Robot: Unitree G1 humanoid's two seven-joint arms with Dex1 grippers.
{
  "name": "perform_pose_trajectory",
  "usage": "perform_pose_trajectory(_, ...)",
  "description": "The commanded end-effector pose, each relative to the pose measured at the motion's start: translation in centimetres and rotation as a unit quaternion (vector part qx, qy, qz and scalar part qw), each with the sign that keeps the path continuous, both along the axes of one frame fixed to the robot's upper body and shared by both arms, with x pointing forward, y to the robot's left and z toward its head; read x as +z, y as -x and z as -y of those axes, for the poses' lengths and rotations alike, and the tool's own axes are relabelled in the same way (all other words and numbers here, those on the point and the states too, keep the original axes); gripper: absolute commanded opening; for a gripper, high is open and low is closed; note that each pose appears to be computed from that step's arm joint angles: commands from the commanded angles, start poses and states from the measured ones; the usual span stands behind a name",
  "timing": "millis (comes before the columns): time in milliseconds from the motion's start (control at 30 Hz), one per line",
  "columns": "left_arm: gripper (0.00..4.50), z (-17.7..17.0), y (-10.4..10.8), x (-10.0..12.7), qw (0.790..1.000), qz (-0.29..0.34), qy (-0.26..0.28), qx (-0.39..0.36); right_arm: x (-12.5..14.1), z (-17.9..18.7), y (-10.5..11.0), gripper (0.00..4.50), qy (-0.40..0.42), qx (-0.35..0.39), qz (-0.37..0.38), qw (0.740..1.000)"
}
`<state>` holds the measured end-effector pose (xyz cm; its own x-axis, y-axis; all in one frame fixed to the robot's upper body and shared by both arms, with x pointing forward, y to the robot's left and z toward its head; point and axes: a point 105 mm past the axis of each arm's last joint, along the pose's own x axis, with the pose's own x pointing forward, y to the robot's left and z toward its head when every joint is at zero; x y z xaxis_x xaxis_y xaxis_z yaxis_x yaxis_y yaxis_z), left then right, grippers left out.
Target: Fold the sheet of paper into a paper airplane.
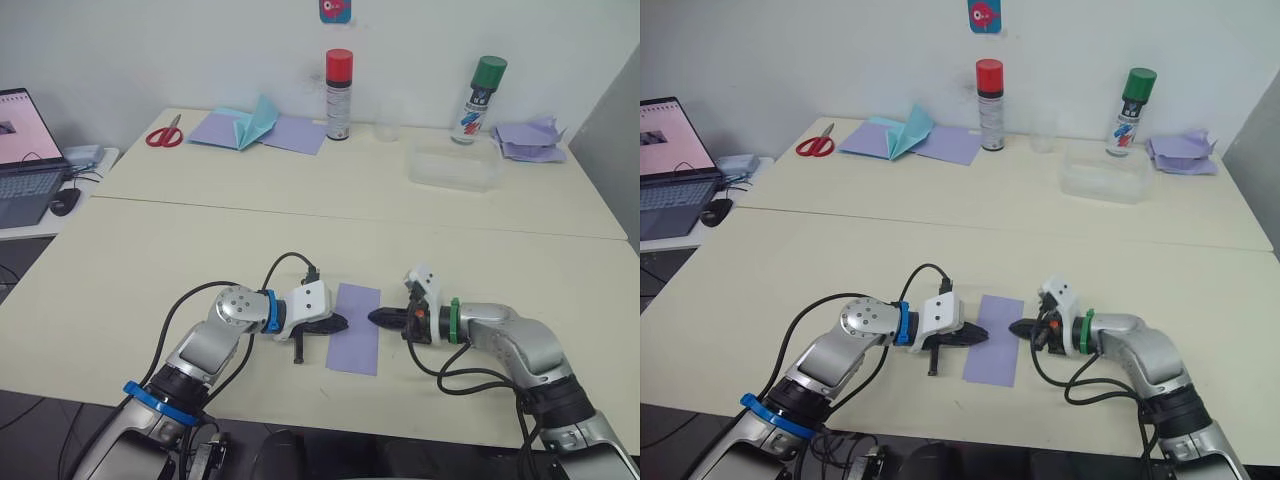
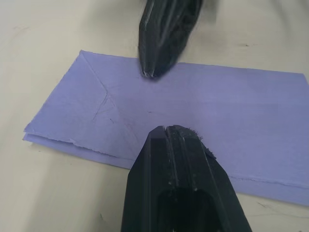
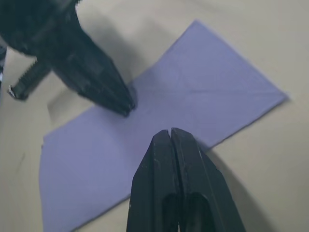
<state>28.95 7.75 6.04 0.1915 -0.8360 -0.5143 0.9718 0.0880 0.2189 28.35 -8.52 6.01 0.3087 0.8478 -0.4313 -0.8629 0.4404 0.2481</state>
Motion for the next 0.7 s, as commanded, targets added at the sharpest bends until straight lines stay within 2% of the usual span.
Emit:
perform_pose_trajectory(33, 0.0, -1.1, 0.5, -3.4, 0.997, -0.047, -0.054, 0.022, -1.4, -0.1, 2.3, 0.02, 0.019, 0.048, -0.036, 0.998)
perform_pose_trajectory(200, 0.0, -1.2, 0.7, -3.8, 0.997, -0.053, -0.06, 0.024, -1.8, -0.1, 4.6, 0.02, 0.024, 0.089, -0.078, 0.993)
perform_pose_trajectory(467, 0.0, -1.1, 0.4, -4.0, 0.996, -0.05, -0.062, 0.028, -1.3, 0.4, 6.4, 0.02, 0.019, 0.114, -0.109, 0.987)
perform_pose_trajectory(567, 0.0, -1.0, 0.3, -4.0, 0.997, -0.049, -0.061, 0.029, 0.5, 0.6, 5.8, 0.02, -0.001, 0.109, -0.082, 0.991)
perform_pose_trajectory(700, 0.0, -1.0, 0.2, -3.9, 0.997, -0.047, -0.056, 0.031, 3.9, 0.6, 3.2, 0.02, -0.043, 0.049, 0.001, 0.998)
